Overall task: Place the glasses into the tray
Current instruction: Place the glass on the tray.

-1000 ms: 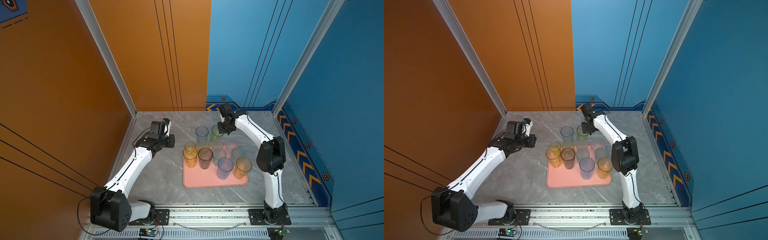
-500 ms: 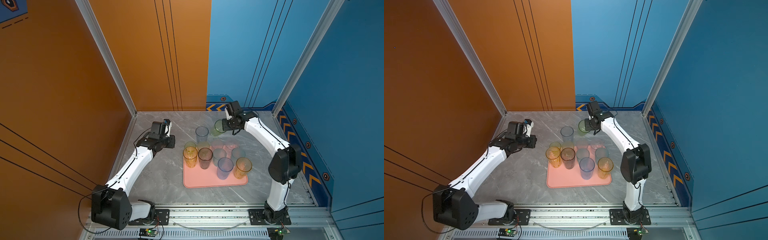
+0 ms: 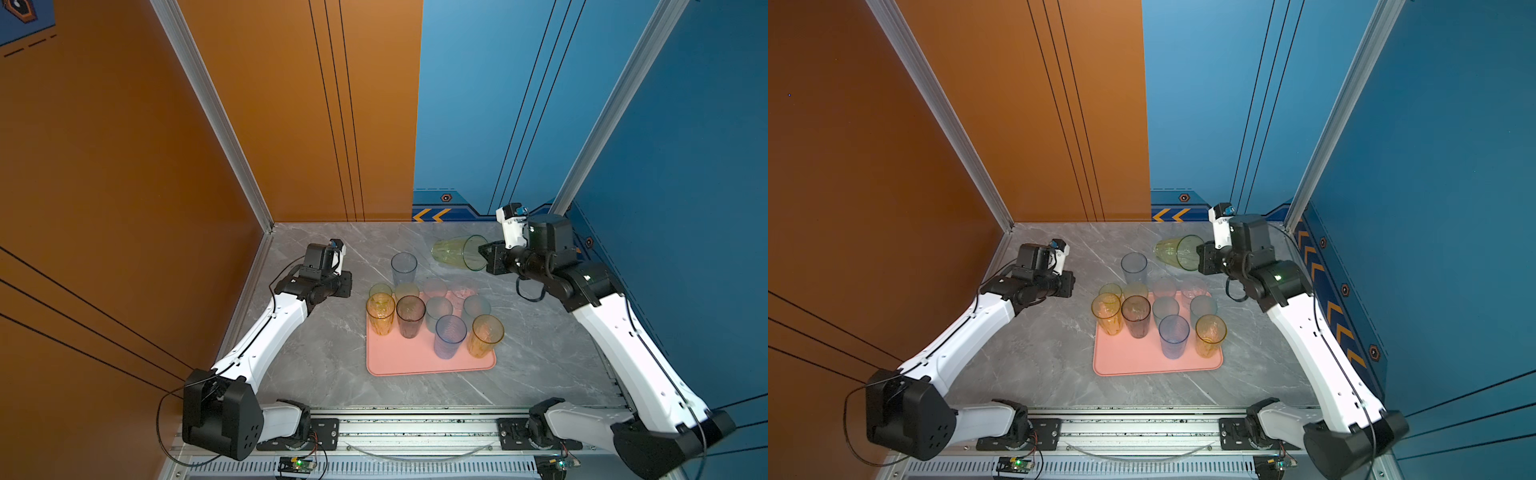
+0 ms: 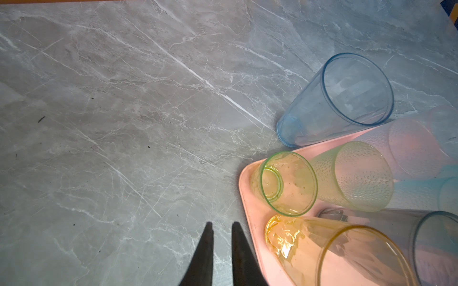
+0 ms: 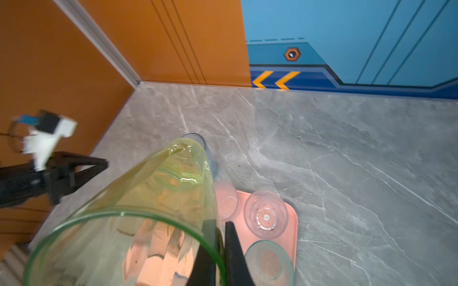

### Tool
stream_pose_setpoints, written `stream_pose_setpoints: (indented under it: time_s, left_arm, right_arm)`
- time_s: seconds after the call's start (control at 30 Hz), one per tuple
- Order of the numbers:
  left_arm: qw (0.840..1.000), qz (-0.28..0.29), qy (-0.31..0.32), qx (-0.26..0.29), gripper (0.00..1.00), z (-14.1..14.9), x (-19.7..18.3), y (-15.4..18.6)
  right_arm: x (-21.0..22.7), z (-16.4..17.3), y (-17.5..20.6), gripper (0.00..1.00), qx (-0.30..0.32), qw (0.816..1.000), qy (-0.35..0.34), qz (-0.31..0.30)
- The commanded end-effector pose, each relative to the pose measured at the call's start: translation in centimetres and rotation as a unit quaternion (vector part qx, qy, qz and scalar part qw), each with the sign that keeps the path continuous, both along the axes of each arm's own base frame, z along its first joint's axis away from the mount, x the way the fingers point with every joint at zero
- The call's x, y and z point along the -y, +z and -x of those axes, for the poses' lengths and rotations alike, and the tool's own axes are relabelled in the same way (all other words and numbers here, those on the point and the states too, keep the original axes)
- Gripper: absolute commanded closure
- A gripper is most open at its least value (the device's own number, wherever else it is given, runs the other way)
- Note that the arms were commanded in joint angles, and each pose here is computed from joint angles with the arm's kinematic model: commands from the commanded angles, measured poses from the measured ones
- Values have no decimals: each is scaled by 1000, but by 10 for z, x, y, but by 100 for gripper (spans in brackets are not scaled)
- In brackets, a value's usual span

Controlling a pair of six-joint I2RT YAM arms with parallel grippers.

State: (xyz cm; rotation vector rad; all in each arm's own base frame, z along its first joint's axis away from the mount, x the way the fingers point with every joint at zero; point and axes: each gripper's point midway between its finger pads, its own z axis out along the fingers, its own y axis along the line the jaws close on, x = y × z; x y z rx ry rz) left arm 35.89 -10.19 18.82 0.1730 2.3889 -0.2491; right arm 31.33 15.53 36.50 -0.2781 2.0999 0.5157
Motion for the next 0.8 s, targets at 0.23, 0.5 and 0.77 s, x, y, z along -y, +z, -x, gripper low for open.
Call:
stream_pose_setpoints:
  time_s: [0.23,0.5,0.77]
  left_arm:
    - [1000,-10,-4,6,83,5,-1,3]
    - [1000,-11,-1,11,83,6,-2,5]
    - [1000,-12,-1,9,83,6,-3,4]
  right_arm:
    - [-68,132,-18,100,-24,962,246,118]
    - [-96,158,-84,100,-105,924,288,230]
    - [-116,135,-124,100,-140,915,237,294]
